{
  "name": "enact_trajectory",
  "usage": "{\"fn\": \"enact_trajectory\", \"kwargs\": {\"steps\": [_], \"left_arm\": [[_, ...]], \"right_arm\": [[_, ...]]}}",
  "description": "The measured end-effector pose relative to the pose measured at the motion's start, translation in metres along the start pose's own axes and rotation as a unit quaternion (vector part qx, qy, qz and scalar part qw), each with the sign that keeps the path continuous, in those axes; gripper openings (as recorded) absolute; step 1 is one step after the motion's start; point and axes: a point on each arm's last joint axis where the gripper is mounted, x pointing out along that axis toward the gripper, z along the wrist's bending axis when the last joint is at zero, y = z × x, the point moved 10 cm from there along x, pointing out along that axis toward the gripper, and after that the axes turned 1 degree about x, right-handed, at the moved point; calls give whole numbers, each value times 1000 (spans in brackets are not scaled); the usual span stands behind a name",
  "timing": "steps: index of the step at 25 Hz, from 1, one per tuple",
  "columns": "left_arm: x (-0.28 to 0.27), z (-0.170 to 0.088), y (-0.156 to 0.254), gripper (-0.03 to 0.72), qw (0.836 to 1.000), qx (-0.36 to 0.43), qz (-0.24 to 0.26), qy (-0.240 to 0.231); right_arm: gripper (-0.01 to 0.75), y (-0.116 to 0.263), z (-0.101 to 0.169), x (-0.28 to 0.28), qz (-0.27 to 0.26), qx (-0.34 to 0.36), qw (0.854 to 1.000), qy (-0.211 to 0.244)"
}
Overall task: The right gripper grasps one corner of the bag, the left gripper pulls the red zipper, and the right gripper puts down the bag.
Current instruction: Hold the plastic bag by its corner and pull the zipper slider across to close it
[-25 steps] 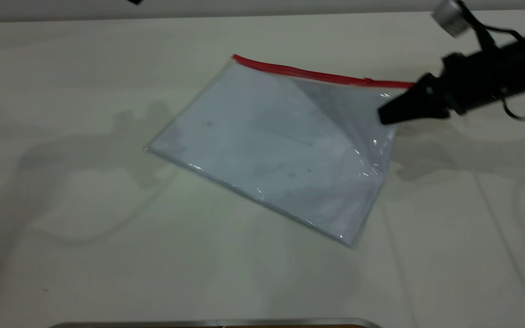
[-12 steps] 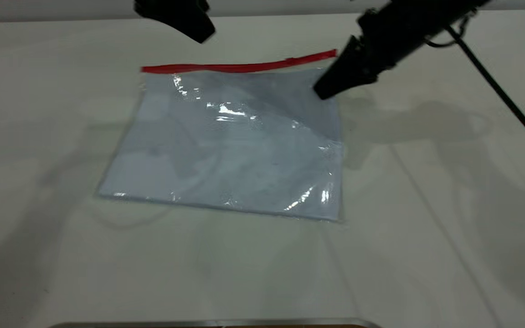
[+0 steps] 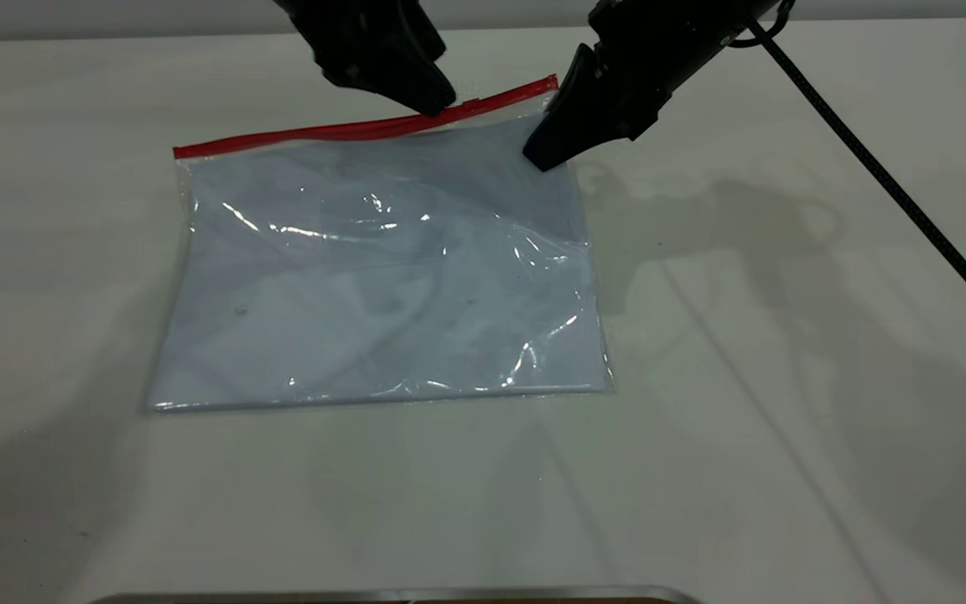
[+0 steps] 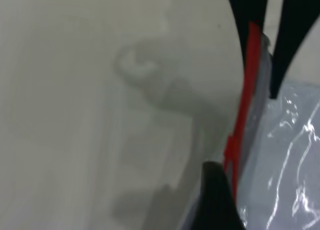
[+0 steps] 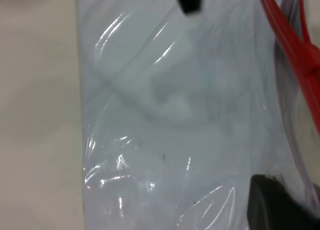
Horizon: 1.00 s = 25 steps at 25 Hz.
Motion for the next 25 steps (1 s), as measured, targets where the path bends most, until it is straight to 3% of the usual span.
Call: {"fn": "enact_trajectory", "kwargs": {"steps": [14,25], "left_arm": [[29,15,-4,559,999,-26,-27,-4],[30,14,-5,344,999,-23,-27,-2]], "right_arm": [[33,0,-1,0,1,-5,1000,3],[33,0,-1,0,1,-5,1000,4]]}}
